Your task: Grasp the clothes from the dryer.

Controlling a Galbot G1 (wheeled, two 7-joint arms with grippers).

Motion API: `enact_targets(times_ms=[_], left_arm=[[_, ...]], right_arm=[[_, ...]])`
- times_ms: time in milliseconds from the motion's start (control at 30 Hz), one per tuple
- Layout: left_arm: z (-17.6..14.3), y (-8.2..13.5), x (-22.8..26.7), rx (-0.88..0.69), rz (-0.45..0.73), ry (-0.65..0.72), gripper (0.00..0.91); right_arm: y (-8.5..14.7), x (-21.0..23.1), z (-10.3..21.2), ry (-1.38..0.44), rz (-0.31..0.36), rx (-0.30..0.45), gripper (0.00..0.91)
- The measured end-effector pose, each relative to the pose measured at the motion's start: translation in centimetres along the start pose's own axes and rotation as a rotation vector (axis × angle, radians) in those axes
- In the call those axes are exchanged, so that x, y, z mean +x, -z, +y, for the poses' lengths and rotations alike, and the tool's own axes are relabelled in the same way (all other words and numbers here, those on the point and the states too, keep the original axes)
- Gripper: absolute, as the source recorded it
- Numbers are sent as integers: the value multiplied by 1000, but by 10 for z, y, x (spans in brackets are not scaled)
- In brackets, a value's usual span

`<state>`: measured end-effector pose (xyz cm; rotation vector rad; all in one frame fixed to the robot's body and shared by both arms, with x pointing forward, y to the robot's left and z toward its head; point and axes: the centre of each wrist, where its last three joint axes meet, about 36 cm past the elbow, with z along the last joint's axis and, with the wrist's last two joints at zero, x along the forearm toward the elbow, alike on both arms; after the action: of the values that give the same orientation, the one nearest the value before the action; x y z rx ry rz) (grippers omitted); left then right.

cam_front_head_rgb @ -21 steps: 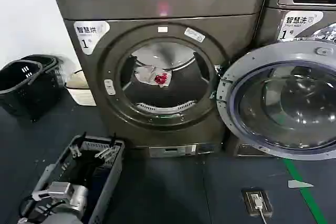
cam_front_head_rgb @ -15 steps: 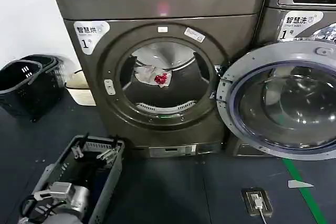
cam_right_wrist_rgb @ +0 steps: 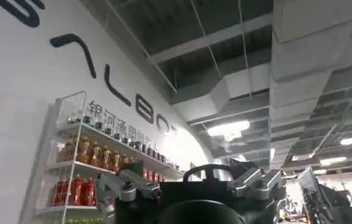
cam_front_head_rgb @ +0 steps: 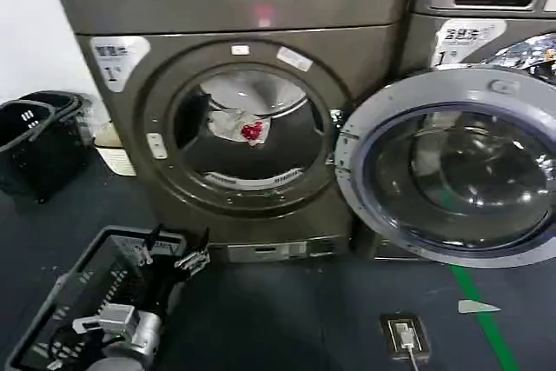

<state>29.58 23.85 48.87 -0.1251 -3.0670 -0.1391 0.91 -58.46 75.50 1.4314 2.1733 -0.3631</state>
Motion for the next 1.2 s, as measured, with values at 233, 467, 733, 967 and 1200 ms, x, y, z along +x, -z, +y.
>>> enact_targets(times_ms=[233,467,733,967,1200], left_arm=[[2,3,0,5,-4,-18,907],[2,6,3,11,-15,-36,907],[2,7,2,9,-65,-57,907],[2,7,0,7,-95,-62,907],[2,6,-4,1,-119,-73,907]], right_arm=[[1,1,0,4,-2,-5,907],[0,2,3,21,-9,-6,907],[2,4,3,47,-68,-27,907],[5,2,-4,28,-100,-17,907],[10,2,-10,13,-122,-7,907]])
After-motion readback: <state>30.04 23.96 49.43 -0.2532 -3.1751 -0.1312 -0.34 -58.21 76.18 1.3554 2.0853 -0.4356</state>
